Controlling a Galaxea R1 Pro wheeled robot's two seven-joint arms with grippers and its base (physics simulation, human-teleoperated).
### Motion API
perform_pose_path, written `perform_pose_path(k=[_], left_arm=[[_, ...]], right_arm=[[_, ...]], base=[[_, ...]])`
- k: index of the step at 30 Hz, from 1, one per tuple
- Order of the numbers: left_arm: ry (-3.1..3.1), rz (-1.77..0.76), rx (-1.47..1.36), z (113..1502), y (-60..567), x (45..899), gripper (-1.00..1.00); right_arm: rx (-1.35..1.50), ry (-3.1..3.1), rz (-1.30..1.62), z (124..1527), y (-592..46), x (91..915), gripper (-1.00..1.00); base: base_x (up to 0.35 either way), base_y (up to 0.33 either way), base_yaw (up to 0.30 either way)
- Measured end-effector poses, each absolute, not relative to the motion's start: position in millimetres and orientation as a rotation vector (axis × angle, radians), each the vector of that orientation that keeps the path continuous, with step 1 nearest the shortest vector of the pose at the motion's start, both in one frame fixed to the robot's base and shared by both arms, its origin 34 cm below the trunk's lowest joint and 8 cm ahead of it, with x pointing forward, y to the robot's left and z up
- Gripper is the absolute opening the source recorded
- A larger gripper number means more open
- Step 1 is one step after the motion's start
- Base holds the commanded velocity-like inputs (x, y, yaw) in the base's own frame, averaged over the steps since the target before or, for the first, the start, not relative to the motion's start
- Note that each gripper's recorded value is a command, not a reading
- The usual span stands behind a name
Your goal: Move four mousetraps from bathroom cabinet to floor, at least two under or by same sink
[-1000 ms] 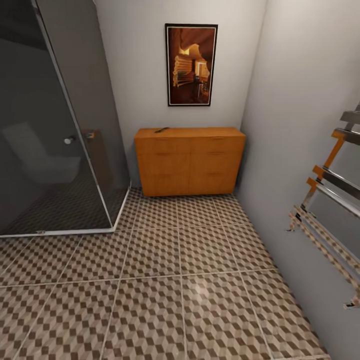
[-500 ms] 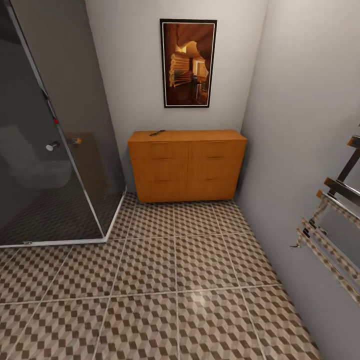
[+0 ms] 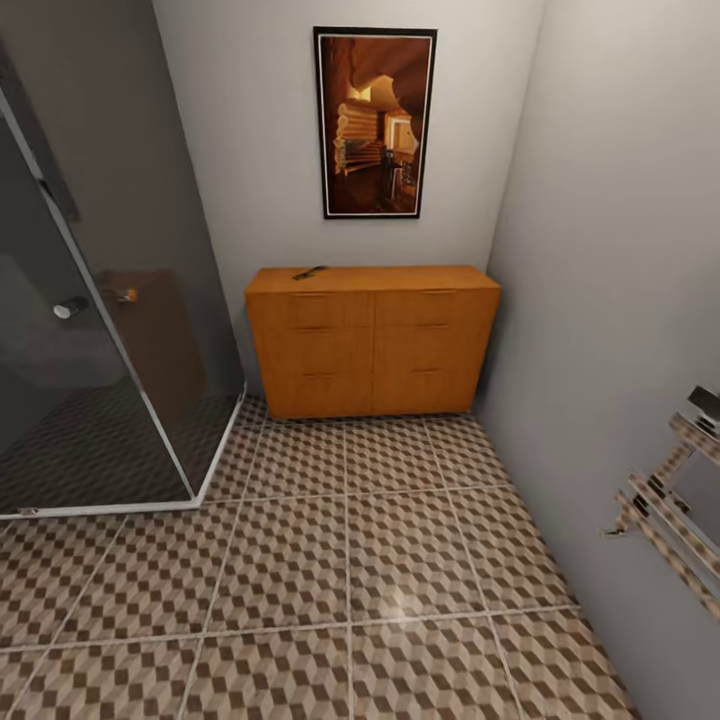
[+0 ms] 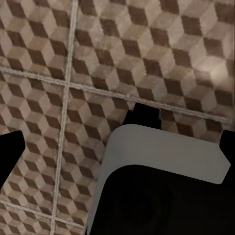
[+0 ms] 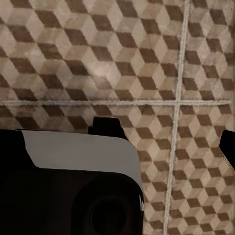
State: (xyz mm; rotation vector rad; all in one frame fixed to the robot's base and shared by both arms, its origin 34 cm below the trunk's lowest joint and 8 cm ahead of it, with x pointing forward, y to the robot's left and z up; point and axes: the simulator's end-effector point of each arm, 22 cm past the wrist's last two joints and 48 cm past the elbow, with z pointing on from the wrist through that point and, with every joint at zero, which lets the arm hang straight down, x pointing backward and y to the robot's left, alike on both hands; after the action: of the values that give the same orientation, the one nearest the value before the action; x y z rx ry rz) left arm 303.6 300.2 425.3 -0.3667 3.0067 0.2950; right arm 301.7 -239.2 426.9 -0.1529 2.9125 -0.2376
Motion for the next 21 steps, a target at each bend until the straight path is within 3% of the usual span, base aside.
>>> perform_pose_path(k=[21], left_arm=[[3.007,0.295,-0.367,425.3,300.4,303.6,1.0]], right_arm=[[-0.154,2.912,-0.239,426.8,-239.8,301.7,1.0]], base=[[0.333,0.0,0.0]])
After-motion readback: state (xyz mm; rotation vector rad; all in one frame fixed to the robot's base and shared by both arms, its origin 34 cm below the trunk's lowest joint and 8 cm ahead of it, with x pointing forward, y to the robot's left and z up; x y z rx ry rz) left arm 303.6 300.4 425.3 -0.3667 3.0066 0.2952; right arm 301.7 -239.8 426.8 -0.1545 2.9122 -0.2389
